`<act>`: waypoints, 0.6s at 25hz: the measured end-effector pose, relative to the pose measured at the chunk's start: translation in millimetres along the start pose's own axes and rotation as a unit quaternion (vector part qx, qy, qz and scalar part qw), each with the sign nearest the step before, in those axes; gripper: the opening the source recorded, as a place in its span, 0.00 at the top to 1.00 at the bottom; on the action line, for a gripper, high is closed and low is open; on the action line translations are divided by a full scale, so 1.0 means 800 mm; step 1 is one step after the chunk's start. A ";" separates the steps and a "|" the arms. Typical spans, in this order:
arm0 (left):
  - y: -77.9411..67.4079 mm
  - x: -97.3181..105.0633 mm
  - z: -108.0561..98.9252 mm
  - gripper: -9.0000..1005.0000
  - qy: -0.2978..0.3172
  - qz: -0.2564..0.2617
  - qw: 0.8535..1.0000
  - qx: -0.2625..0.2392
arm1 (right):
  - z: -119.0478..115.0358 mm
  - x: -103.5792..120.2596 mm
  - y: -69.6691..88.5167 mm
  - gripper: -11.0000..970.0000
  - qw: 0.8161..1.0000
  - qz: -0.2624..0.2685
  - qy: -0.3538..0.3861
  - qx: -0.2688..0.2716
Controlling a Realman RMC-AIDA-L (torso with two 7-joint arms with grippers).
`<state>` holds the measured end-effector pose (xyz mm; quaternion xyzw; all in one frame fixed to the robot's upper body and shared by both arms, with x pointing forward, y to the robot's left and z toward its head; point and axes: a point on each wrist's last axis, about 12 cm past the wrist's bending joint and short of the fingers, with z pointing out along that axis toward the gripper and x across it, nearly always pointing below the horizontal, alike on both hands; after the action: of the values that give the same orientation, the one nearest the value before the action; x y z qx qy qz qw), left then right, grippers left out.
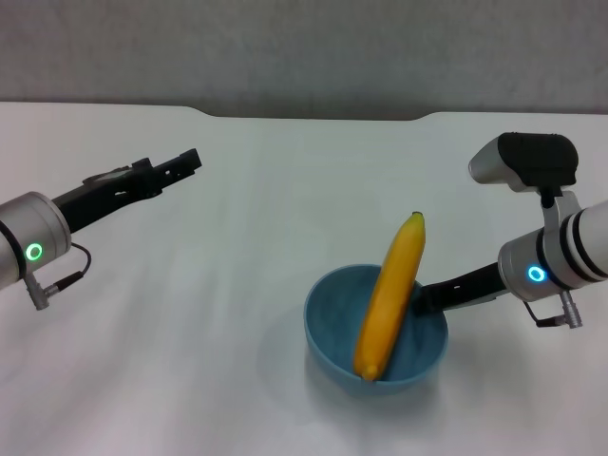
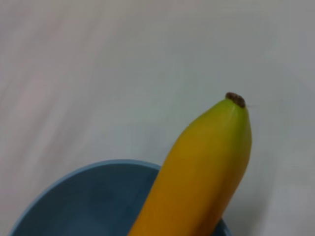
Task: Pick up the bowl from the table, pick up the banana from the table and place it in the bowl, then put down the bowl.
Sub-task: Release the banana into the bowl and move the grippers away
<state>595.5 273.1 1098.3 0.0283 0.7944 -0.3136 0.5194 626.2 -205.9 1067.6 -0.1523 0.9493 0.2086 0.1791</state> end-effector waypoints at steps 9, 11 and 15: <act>0.001 0.001 -0.001 0.10 0.000 -0.001 1.000 -0.001 | 0.000 -0.004 0.001 0.90 1.000 -0.024 -0.011 0.001; 0.001 0.001 -0.001 0.10 0.001 -0.001 1.000 -0.002 | 0.000 -0.005 0.002 0.81 0.999 -0.030 -0.014 0.001; 0.002 0.002 -0.002 0.10 0.000 -0.001 1.000 -0.002 | -0.001 -0.009 0.006 0.63 0.999 -0.042 -0.022 -0.007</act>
<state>594.2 274.4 1097.0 0.0262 0.7955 -0.3123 0.5187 630.5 -200.8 1072.8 -0.1889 0.9365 0.2104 0.2072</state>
